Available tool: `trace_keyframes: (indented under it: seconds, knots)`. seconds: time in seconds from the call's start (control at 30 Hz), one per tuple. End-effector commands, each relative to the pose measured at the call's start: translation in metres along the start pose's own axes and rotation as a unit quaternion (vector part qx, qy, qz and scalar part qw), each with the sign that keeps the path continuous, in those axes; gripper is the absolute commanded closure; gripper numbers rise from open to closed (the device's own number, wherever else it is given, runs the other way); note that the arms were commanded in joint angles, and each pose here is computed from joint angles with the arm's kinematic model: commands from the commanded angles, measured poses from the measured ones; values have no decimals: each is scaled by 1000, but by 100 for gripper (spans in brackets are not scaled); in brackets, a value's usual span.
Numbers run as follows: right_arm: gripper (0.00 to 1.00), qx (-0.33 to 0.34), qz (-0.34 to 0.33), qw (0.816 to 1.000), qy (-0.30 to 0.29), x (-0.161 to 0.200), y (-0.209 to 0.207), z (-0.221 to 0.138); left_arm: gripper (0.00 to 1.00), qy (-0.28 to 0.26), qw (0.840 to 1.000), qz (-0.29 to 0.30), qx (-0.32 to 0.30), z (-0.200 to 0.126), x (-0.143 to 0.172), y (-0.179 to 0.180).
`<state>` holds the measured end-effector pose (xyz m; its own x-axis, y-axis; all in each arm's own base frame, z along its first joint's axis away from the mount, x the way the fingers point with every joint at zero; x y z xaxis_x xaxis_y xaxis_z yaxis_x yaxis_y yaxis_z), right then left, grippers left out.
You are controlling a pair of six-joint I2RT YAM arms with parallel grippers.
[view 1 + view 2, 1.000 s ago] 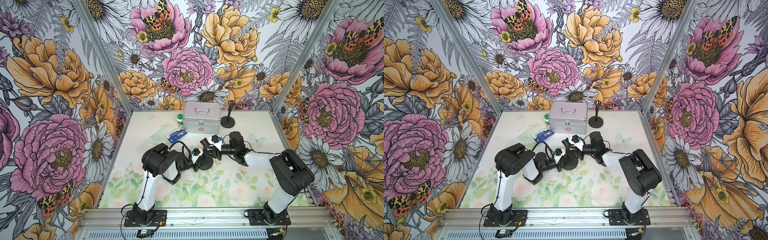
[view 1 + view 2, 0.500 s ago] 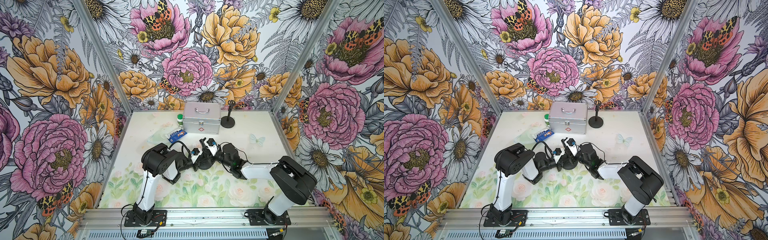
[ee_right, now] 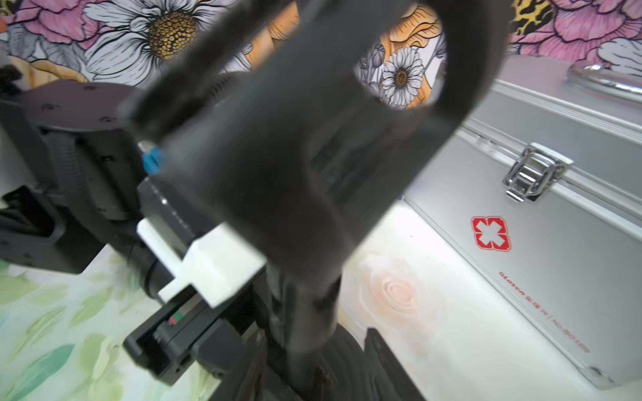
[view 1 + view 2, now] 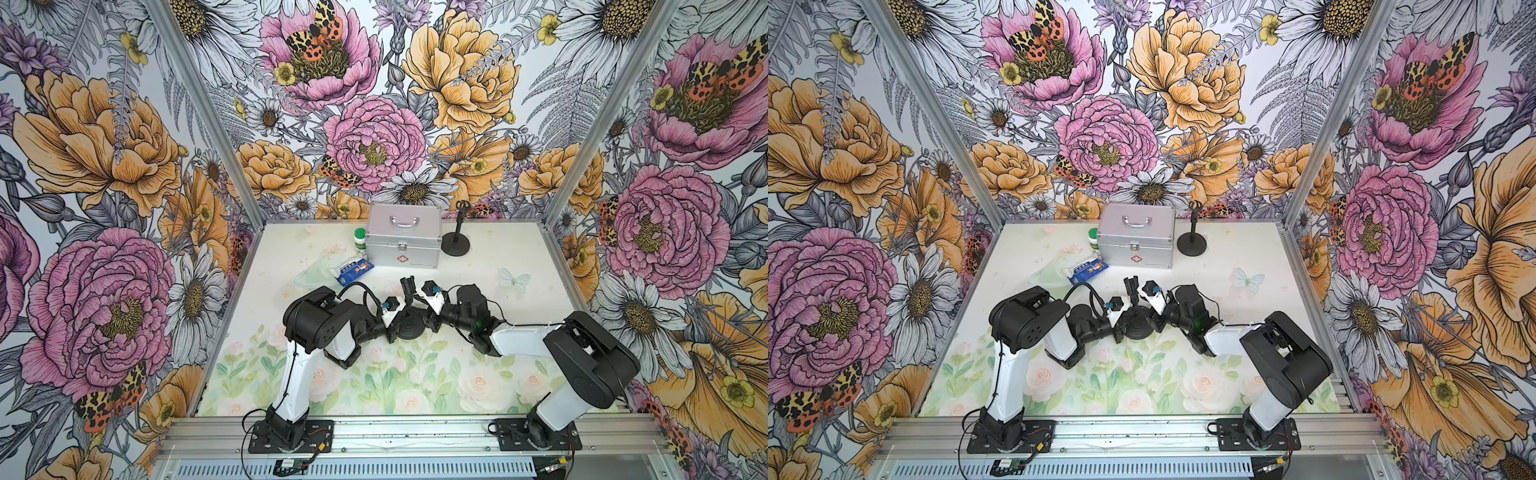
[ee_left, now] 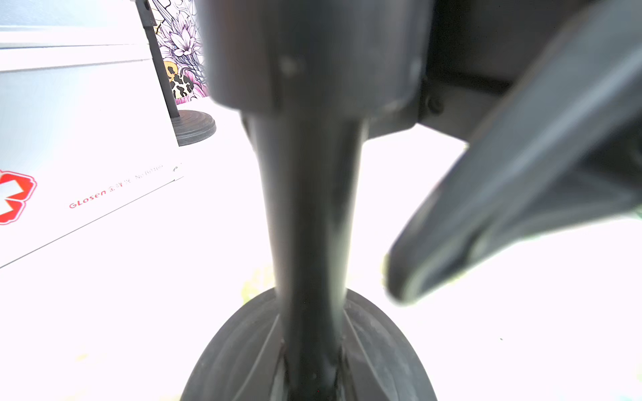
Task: Assemble a microphone stand
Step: Screw the microphone stand pole into the microphone stand base.
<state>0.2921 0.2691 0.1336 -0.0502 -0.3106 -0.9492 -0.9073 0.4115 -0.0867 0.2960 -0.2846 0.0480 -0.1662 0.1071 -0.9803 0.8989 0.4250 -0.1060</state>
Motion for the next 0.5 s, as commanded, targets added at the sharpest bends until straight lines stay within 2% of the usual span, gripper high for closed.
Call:
trace_keyframes:
  seconds: [0.0,0.27,0.47]
  knots:
    - [53,-130,-61,990,-17,-12,30,-10,77,8,1000,5,-1,0,6,1]
    - [53,-138,-65,988,-24,-23,-3,-1,78,7,1000,2,11,2,5,-3]
    - [54,-164,-59,985,-14,-24,-11,5,78,6,1000,4,16,2,3,-6]
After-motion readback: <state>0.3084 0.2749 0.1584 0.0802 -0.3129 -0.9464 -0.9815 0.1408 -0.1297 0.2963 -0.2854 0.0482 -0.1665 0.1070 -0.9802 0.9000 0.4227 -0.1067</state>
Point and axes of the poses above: each gripper's point midway between its finger pads, its own z axis out along the fingers, its own y axis along the line the jaws close on, x = y × z, the point moved 3 cm from there along -z, back along the fingers, and after that the axes turned 3 degrees about -z, right-handed, at the moved point
